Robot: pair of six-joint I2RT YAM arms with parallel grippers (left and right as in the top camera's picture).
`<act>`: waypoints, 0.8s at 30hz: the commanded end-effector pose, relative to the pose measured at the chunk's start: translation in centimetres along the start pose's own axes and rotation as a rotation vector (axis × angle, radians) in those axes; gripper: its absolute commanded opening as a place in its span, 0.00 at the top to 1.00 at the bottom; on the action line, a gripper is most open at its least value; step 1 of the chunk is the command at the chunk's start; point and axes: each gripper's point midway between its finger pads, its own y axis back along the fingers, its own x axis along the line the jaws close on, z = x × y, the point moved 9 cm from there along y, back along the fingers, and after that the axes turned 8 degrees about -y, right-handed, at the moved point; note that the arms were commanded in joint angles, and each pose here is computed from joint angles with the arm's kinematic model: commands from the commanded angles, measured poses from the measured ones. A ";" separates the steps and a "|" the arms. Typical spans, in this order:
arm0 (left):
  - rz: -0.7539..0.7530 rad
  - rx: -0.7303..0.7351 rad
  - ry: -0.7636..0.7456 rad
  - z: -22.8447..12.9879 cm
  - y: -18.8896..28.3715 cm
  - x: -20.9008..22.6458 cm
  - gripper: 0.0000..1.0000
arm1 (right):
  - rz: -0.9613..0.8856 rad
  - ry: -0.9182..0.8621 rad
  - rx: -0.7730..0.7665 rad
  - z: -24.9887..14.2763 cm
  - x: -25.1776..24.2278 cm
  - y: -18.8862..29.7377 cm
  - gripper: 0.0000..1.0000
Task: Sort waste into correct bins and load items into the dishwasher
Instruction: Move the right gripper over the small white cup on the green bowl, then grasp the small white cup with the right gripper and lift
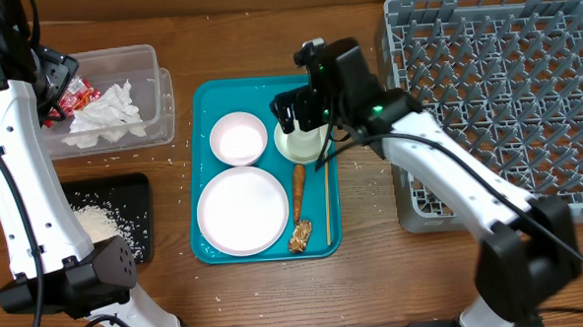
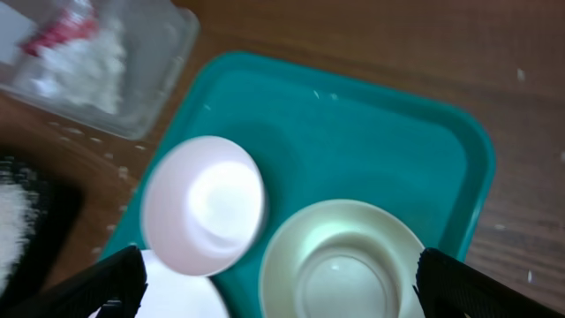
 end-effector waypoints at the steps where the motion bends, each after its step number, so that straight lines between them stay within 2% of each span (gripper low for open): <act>1: -0.005 -0.007 0.009 -0.2 0.4 0.1 0.00 | -0.160 -0.038 -0.008 -0.8 -0.4 -2.4 0.00; 4: -0.005 -0.007 0.009 -0.2 0.4 0.1 0.00 | -0.238 -0.046 -0.015 -1.5 -0.4 -3.2 0.00; 9: -0.005 -0.007 0.009 -0.2 0.4 0.1 0.00 | -0.246 -0.058 0.006 -2.5 -0.6 -5.3 0.00; 15: -0.005 -0.007 0.009 -0.2 0.4 0.1 0.00 | -0.415 -0.095 -0.008 -3.6 -2.8 -7.3 0.00; 24: -0.005 -0.007 0.009 -0.2 0.4 0.1 0.00 | -0.427 -0.146 0.019 -4.1 -3.0 -7.2 0.00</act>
